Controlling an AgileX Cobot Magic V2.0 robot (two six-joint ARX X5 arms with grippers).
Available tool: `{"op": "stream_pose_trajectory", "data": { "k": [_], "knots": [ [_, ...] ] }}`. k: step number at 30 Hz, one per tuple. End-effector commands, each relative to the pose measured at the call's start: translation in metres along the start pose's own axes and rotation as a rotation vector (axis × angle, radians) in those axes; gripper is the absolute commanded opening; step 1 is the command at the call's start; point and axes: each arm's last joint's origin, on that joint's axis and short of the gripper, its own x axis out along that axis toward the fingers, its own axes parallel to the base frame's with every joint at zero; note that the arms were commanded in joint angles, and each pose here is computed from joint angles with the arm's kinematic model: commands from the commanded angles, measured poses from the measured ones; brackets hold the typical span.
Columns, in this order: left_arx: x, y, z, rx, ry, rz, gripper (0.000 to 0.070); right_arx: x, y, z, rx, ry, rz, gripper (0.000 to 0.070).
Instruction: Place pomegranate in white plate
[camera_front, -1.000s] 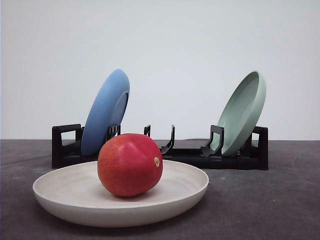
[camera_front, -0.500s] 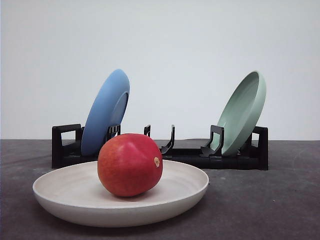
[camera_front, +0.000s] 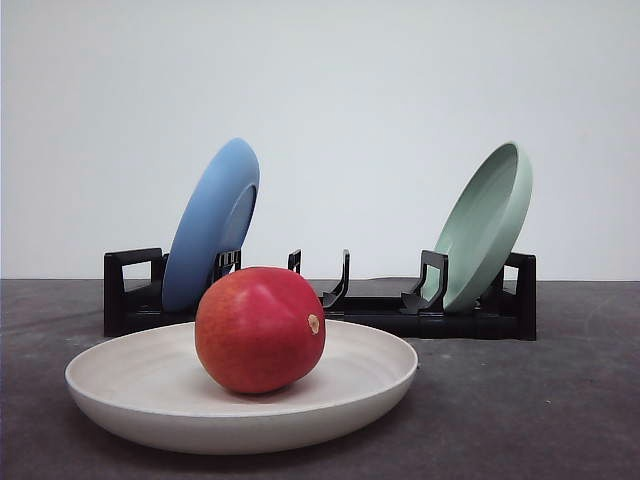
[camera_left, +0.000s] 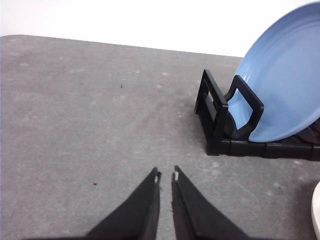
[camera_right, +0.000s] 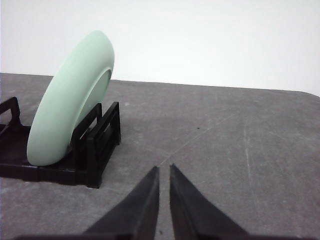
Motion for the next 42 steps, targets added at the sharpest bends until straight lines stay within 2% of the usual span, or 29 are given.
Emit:
{"op": "stream_pose_trajectory", "data": {
  "k": [1, 42],
  "knots": [
    [0.0011, 0.0006, -0.0039, 0.006, 0.014, 0.006, 0.0027, 0.0004, -0.0002, -0.0007, -0.002, -0.003, -0.003, 0.0033],
    [0.0011, 0.0006, -0.0039, 0.006, 0.014, 0.006, 0.0026, 0.0004, -0.0002, -0.0007, -0.002, -0.003, -0.003, 0.0033]
  ]
}}
